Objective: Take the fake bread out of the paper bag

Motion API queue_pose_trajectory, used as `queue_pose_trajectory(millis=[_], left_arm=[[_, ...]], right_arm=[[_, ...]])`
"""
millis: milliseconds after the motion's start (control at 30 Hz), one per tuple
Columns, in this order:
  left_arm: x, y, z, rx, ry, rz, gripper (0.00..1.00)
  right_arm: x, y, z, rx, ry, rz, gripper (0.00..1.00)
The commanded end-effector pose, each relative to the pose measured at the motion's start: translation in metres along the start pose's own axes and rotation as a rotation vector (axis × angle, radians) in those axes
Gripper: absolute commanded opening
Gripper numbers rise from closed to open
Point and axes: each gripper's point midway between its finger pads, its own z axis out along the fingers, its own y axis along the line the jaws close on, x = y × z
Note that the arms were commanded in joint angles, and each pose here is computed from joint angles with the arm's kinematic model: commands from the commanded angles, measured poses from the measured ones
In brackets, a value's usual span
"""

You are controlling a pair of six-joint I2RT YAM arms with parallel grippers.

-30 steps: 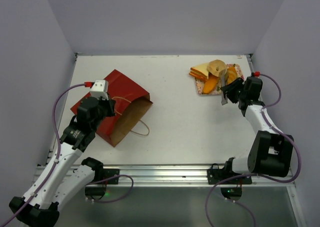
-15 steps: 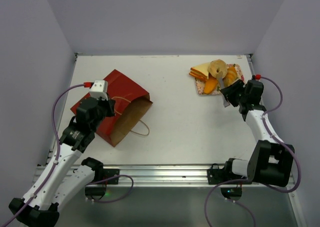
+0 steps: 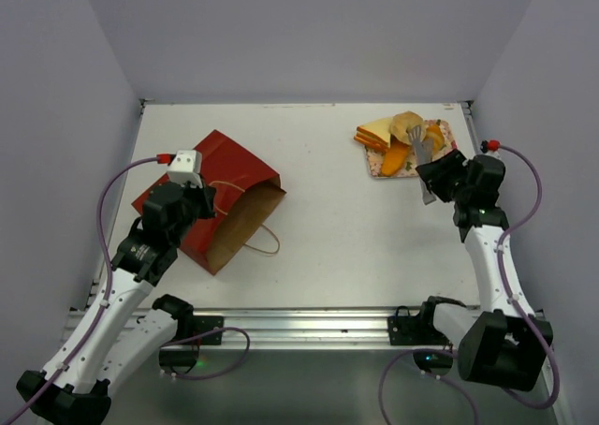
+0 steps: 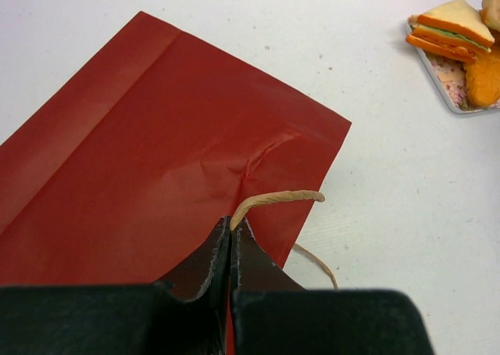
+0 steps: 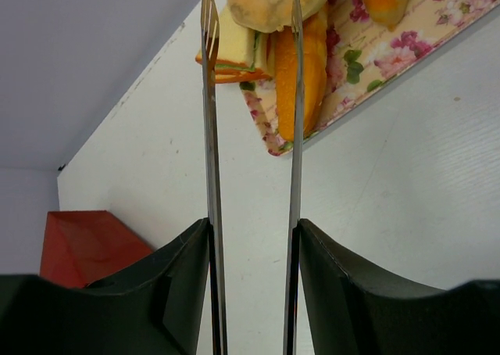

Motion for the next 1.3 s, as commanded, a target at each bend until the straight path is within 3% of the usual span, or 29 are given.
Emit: queue_pose_trajectory(millis=[0, 700, 833, 1267], left_arm=[[-0.008, -0.002, 0.001, 0.016, -0.036, 0.014, 0.0], [-0.01, -0.013, -0.004, 0.089, -0.045, 0.049, 0.0], [-0.009, -0.015, -0.004, 0.101, -0.043, 0.05, 0.0], [-0.01, -0.017, -0.005, 0.116, -0.045, 0.055, 0.0]], right_arm=[[0.009, 0.009, -0.016, -0.05, 0.029, -0.031, 0.51], [0.078, 0.055, -0.081, -0.264, 0.232, -0.221, 0.52], [0.121, 0.078, -0.089, -0.356, 0.335, -0.272, 0.52], [0.198, 0.121, -0.116, -0.557, 0.482, -0.349, 0.51]])
